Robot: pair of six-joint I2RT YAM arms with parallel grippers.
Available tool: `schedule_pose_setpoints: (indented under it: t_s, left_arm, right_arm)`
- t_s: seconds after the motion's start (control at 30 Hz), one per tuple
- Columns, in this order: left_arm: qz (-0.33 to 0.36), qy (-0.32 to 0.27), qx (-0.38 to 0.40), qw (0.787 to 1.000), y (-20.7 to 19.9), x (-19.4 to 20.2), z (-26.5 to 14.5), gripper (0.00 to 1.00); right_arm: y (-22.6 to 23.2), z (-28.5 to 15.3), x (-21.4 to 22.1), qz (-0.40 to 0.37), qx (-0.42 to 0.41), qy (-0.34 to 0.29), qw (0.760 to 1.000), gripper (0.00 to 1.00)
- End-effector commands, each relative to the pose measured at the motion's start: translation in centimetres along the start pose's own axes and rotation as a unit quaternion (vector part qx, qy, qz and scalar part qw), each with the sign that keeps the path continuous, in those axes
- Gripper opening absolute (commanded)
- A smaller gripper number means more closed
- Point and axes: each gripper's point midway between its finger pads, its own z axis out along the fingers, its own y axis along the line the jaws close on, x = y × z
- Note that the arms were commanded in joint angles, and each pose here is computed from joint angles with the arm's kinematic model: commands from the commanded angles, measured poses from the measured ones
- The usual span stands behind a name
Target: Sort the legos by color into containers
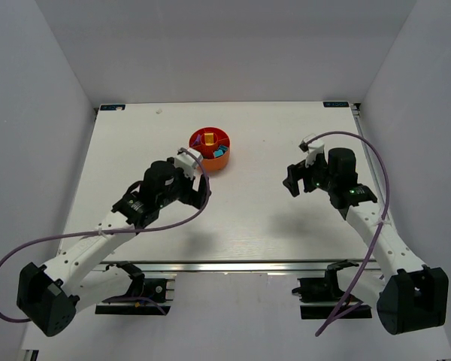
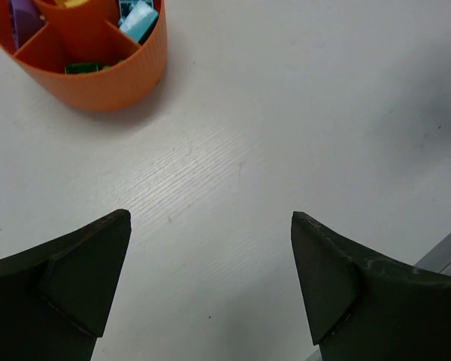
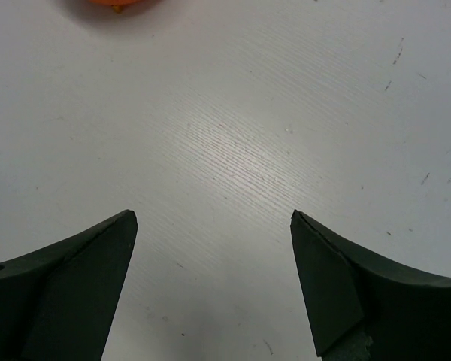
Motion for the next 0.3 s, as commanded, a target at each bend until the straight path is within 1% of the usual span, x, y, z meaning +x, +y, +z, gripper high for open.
schedule_pose_setpoints:
  t_s: [0.0, 0.1, 0.17, 0.23, 0.27]
  left_arm:
    - [0.017, -0.046, -0.015, 0.999, 0.7, -1.4, -1.7, 0.97]
    - [0.02, -0.047, -0.04, 0.998, 1.6, -0.6, -2.3, 0.98]
    - [0.02, -0.049, -0.043, 0.998, 1.5, -0.2, -2.6, 0.98]
    - [0.023, -0.052, -0.048, 0.997, 1.5, -0.2, -2.7, 0.98]
    - [0.023, -0.053, -0.05, 0.997, 1.6, -0.2, -2.8, 0.98]
  right_arm:
    - [-0.9, -1.1, -1.9, 0.015, 0.032, -0.015, 0.999, 0.88]
    - [-1.0, -1.2, -1.5, 0.019, 0.038, -0.012, 0.999, 0.88]
    - [-0.9, -1.0, -0.9, 0.021, 0.038, -0.01, 0.999, 0.84]
    - [-0.9, -0.9, -0.9, 0.028, 0.04, -0.02, 0.999, 0.85]
    - [-0.7, -0.7, -0.1, 0.03, 0.035, -0.016, 0.999, 0.86]
